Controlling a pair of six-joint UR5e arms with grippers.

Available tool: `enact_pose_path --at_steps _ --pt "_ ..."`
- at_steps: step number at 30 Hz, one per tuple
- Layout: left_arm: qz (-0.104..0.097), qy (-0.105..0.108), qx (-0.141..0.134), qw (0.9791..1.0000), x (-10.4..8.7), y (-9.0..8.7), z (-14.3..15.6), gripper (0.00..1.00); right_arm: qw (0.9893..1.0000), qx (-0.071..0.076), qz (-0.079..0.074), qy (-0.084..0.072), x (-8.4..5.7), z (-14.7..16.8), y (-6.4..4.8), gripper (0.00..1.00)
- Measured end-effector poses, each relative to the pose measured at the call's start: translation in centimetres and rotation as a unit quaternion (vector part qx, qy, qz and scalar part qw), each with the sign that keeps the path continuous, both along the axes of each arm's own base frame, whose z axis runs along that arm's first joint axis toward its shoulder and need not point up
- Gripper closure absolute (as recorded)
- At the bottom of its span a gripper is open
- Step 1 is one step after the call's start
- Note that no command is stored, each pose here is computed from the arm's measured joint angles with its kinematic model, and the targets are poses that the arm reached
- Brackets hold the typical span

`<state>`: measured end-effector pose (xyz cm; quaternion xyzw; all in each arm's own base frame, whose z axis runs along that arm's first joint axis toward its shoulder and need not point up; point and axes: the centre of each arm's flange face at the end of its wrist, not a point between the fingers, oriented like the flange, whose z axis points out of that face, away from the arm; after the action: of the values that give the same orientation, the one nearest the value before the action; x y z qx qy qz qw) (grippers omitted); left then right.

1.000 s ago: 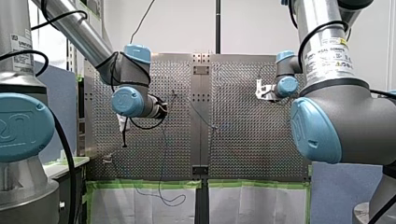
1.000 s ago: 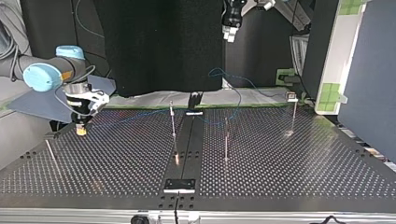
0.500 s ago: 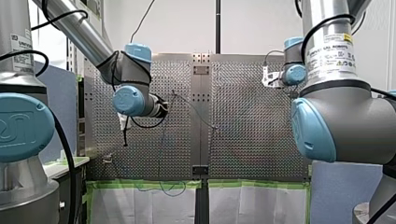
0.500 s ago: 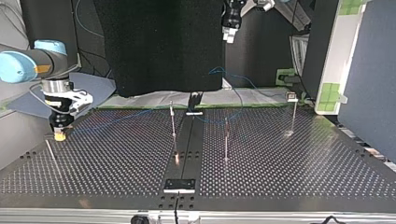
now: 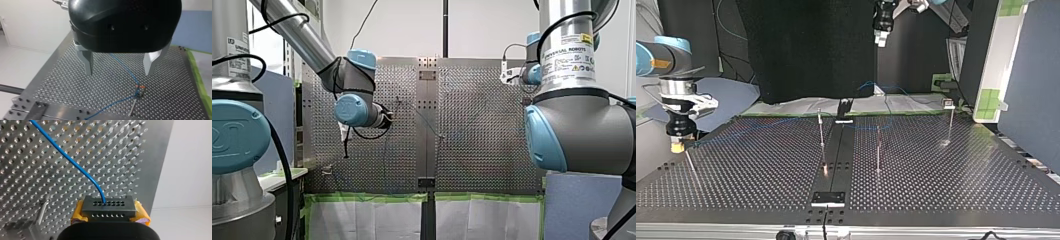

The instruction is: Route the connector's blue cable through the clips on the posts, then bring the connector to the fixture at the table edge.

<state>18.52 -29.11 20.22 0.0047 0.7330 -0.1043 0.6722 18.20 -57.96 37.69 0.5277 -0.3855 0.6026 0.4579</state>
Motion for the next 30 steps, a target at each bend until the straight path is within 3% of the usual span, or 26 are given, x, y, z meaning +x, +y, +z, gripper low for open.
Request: enact_pose_path --at_steps 7,14,20,30 --pt "-0.001 0.001 0.01 0.9999 0.2 -0.3 -0.8 0.0 0.9997 0.023 -0.009 0.005 -1.3 -2.7 -1.3 0.99" --pt "0.001 -0.017 -0.006 0.9998 0.2 -0.1 0.8 0.0 0.998 0.057 -0.021 0.013 -2.6 -6.3 -2.5 0.99" --pt "0.008 -0.028 -0.016 0.9995 0.3 0.2 2.0 0.0 0.9974 0.062 -0.034 0.015 -3.9 -6.9 -2.9 0.99" --pt "0.006 -0.018 0.012 0.9998 0.7 -0.4 0.8 0.0 0.9972 0.056 -0.047 0.013 -5.7 -7.5 -3.7 0.99"
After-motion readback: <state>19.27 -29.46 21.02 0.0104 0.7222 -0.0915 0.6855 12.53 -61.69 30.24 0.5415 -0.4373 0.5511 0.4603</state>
